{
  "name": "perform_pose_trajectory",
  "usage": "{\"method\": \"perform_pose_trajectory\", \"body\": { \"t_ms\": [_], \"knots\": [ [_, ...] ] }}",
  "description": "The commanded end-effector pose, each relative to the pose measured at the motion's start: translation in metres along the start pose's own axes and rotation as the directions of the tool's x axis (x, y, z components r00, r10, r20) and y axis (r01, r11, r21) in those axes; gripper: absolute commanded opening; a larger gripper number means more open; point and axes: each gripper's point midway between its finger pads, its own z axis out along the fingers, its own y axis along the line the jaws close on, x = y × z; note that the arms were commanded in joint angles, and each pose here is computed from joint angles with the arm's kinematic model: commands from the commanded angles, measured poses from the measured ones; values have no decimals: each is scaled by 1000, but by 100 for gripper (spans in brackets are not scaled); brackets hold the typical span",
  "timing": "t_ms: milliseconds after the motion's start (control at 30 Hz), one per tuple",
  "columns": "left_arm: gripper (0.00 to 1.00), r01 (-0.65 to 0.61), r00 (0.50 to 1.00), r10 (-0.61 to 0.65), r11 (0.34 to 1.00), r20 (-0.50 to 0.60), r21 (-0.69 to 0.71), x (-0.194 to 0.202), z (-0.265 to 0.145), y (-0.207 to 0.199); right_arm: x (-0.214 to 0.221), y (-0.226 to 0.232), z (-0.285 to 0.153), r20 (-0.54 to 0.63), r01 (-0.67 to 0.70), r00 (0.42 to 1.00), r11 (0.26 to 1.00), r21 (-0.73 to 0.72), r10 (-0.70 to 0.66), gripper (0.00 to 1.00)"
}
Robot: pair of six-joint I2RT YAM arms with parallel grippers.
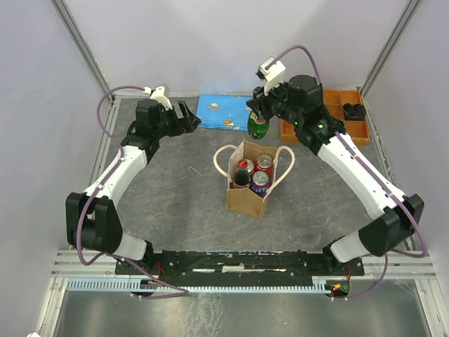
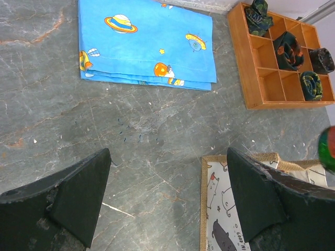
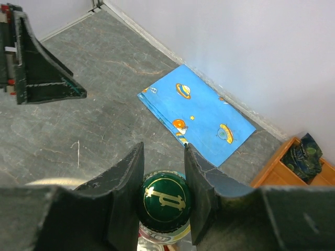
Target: Place the beverage into the canvas bag
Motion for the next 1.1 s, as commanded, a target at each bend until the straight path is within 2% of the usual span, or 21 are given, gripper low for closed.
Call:
{"method": "perform_pose_trajectory", "body": {
  "t_ms": [0,367,1067],
  "knots": [
    [97,8,999,-11,998,54,60,-22,-5,-20,-73,-2,-55,212,29,976,999,43,-38,0],
    [97,-20,999,16,997,41,78,-17,-7,-30,-42,26,-82,158,-44,986,999,-8,45,0],
    [97,-39,999,37,995,21,91,-8,-4,-37,-3,90,-107,29,-90,995,991,-103,93,0]
  ]
}}
